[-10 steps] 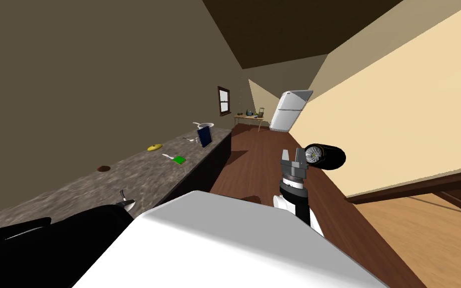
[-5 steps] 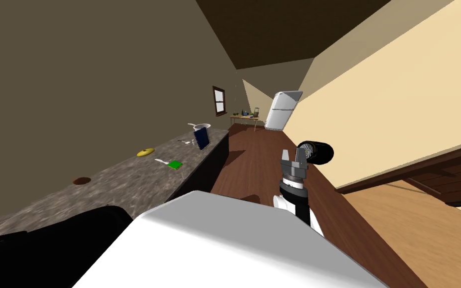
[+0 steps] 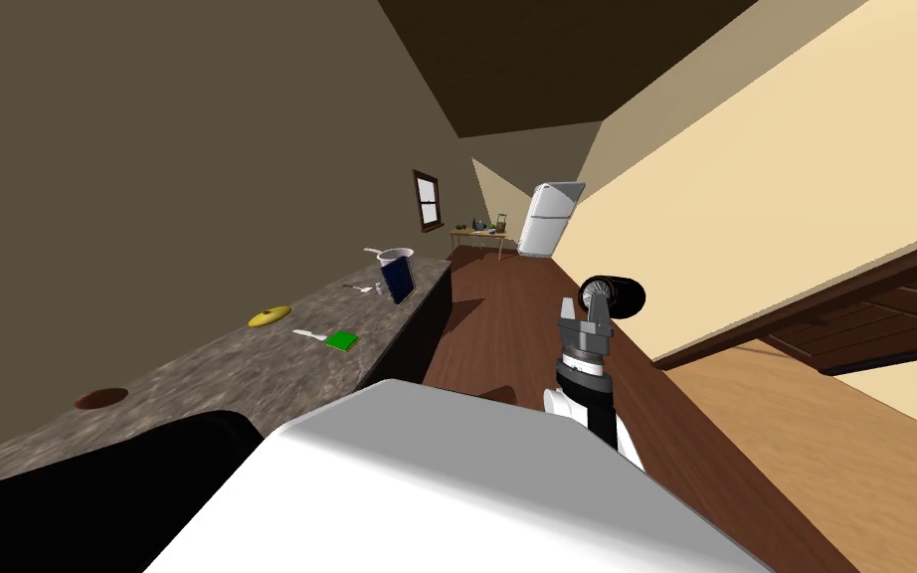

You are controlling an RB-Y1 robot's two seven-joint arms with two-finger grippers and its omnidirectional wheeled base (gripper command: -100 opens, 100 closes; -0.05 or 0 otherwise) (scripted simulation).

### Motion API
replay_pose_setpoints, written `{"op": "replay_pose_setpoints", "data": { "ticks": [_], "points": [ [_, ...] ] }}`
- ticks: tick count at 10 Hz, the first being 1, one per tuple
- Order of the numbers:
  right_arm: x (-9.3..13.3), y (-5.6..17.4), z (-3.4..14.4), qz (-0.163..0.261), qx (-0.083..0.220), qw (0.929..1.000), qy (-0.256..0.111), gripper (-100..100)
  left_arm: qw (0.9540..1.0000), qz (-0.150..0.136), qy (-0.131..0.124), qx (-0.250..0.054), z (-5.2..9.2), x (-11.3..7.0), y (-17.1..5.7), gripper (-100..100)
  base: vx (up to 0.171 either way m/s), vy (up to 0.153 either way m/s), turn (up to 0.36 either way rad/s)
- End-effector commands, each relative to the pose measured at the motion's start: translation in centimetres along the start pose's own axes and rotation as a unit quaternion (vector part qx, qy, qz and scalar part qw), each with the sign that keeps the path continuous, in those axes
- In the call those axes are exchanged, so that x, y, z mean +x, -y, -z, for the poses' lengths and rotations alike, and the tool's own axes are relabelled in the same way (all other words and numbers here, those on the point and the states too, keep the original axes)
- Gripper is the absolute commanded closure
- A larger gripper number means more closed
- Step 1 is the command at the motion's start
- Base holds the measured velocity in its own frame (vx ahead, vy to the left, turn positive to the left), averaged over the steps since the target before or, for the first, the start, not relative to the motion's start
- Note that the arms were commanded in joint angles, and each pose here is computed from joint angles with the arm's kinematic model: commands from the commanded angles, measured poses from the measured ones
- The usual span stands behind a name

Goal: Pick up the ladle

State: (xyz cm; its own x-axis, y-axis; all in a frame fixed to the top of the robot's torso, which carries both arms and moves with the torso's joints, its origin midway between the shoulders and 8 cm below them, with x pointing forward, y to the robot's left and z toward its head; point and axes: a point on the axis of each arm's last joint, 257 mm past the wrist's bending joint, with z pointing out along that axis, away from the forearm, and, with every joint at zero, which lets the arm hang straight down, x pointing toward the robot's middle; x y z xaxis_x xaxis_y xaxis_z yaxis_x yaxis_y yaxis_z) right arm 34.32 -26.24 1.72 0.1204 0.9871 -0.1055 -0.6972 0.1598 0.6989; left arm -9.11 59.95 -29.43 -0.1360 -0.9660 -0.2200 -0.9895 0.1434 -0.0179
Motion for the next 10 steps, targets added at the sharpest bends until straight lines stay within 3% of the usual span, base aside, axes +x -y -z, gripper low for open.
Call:
{"op": "replay_pose_setpoints", "data": {
  "ticks": [1, 2, 5, 7, 8, 9, 10],
  "points": [
    [0.0, 0.0, 0.0, 0.000, 0.000, 1.0000, 0.000, 0, 0.9994, 0.012, -0.026, -0.021, 0.1, 1.2, -1.9, -100, 0.053, 0.124, -0.158],
    [0.0, 0.0, 0.0, 0.000, 0.000, 1.0000, 0.000, 0, 0.9993, 0.012, -0.029, -0.022, 0.1, 1.4, -1.9, -100, 0.033, 0.093, -0.093],
    [0.0, 0.0, 0.0, 0.000, 0.000, 1.0000, 0.000, 0, 0.9935, 0.041, -0.087, -0.060, -0.1, 4.2, -5.5, -100, 0.039, 0.141, -0.175],
    [0.0, 0.0, 0.0, 0.000, 0.000, 1.0000, 0.000, 0, 0.9877, 0.060, -0.126, -0.069, -1.0, 6.9, -6.7, -100, 0.024, 0.177, -0.095],
    [0.0, 0.0, 0.0, 0.000, 0.000, 1.0000, 0.000, 0, 0.9902, 0.053, -0.111, -0.066, -0.6, 5.6, -6.0, -100, 0.003, 0.073, -0.021],
    [0.0, 0.0, 0.0, 0.000, 0.000, 1.0000, 0.000, 0, 0.9896, 0.055, -0.115, -0.067, -0.7, 5.8, -6.0, 0, 0.001, 0.015, -0.002],
    [0.0, 0.0, 0.0, 0.000, 0.000, 1.0000, 0.000, 0, 0.9897, 0.057, -0.113, -0.066, -1.8, 6.0, -5.8, -100, -0.030, 0.003, -0.071]
  ]
}}
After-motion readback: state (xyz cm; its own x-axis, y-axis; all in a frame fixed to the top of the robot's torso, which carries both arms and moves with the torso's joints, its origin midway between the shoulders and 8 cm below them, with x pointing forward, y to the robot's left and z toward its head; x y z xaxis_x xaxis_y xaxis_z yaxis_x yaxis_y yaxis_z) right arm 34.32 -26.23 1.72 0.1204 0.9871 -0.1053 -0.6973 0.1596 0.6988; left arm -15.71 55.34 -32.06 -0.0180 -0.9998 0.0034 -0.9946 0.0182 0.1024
